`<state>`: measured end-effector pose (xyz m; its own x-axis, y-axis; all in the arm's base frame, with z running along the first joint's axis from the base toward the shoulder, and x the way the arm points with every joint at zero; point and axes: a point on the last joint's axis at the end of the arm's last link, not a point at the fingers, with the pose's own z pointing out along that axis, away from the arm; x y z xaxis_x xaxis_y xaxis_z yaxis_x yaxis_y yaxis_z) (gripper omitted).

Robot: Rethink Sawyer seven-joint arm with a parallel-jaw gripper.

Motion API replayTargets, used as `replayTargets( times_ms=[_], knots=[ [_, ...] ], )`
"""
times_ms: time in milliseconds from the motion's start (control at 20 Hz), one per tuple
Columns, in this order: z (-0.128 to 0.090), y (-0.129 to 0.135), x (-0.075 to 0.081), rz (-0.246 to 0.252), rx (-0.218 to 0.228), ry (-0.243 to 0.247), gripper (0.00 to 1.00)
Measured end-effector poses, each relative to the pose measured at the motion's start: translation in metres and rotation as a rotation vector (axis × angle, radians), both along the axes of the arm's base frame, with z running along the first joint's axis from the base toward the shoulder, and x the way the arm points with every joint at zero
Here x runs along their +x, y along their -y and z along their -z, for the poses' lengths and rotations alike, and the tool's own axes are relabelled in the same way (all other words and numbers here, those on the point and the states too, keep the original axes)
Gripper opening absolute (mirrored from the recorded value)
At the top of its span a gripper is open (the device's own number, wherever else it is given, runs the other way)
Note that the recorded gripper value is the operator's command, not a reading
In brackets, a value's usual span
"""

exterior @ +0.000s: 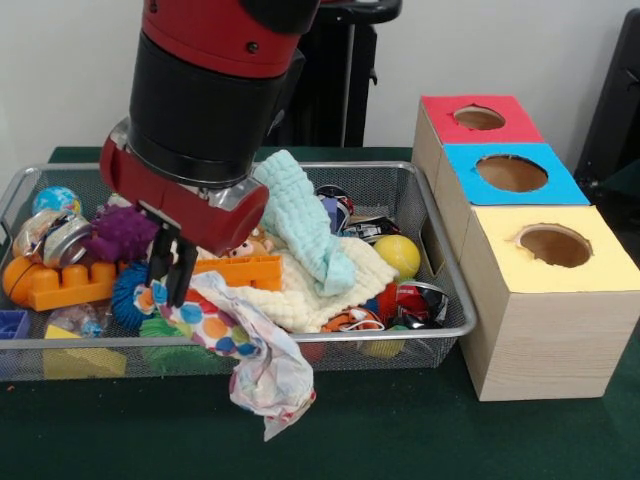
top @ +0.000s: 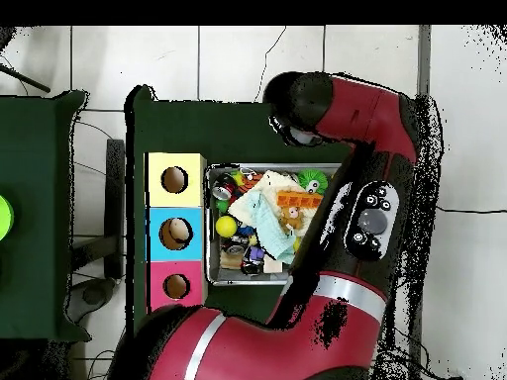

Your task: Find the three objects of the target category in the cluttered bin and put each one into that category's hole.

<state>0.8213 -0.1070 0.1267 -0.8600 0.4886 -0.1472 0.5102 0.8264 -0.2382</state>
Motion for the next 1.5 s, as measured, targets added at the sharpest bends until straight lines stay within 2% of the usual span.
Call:
replayTargets(
  times_ms=[100,200,350,500,700,800,1000,1300,1500],
  knots=[
    [-0.002,0.0,0.001,0.003,0.014,0.009,0.0],
    [-0.01,0.002,0.003,0.012,0.039,0.039,0.0],
    [-0.019,0.005,0.004,0.018,0.049,0.059,0.0],
    [-0.038,0.009,0.009,0.019,0.047,0.088,0.0],
    [-0.057,0.002,0.019,0.007,0.044,0.097,0.0],
    [-0.068,-0.008,0.025,-0.005,0.044,0.088,0.0],
    [-0.089,-0.046,0.038,-0.048,0.045,0.039,0.0],
    [-0.106,-0.099,0.051,-0.102,0.038,-0.025,0.0],
    [-0.111,-0.125,0.058,-0.124,0.022,-0.041,0.0]
  ],
)
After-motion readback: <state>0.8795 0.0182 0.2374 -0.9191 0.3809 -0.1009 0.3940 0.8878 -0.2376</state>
